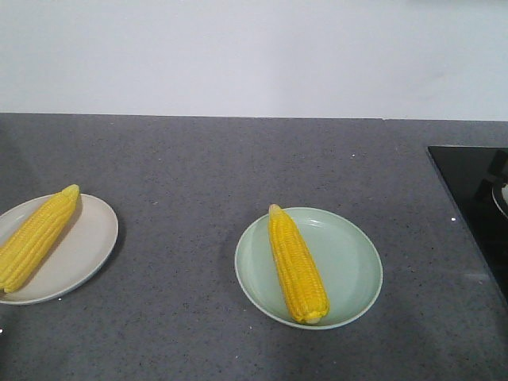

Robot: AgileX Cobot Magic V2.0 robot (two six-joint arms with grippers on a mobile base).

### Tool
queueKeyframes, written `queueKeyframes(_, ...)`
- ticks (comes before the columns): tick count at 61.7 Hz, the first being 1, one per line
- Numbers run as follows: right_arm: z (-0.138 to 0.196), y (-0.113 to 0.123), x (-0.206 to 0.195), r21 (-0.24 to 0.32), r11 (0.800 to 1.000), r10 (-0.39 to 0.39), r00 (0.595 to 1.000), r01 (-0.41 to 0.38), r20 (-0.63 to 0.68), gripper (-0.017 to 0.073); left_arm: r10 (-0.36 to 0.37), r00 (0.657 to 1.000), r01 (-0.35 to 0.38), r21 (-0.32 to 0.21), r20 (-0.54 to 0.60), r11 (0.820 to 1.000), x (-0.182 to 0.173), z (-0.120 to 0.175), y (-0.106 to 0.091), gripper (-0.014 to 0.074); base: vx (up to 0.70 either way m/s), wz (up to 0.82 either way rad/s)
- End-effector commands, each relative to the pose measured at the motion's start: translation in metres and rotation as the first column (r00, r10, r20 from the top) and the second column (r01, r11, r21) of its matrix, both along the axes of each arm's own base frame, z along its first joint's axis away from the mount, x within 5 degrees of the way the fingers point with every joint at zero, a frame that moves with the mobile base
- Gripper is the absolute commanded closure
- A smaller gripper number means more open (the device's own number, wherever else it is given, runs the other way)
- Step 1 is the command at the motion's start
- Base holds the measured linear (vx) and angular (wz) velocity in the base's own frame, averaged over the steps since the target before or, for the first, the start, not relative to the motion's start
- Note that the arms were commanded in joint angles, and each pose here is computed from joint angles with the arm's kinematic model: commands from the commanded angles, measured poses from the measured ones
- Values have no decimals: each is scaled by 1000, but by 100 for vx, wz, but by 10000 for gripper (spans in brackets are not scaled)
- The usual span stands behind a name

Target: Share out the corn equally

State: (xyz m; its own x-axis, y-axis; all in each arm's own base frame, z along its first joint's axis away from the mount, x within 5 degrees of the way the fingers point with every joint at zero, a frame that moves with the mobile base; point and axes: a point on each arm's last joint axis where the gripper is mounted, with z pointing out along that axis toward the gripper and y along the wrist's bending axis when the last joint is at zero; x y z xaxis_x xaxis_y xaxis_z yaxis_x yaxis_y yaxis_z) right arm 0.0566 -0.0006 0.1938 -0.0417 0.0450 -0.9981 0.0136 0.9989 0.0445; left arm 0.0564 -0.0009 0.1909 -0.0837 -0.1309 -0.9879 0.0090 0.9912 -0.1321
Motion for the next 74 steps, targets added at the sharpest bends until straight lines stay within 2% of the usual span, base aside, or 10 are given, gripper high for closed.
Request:
queueKeyframes(1, 4, -1, 0, -22, 1000, -7, 998, 8, 64, 566, -3, 997, 4, -14, 83, 1000, 0, 3, 0, 600, 0, 0)
queueKeyframes(74, 4, -1, 0, -22, 1000, -7, 998, 8, 64, 566, -3, 997, 4, -14, 83, 1000, 0, 3, 0, 600, 0, 0)
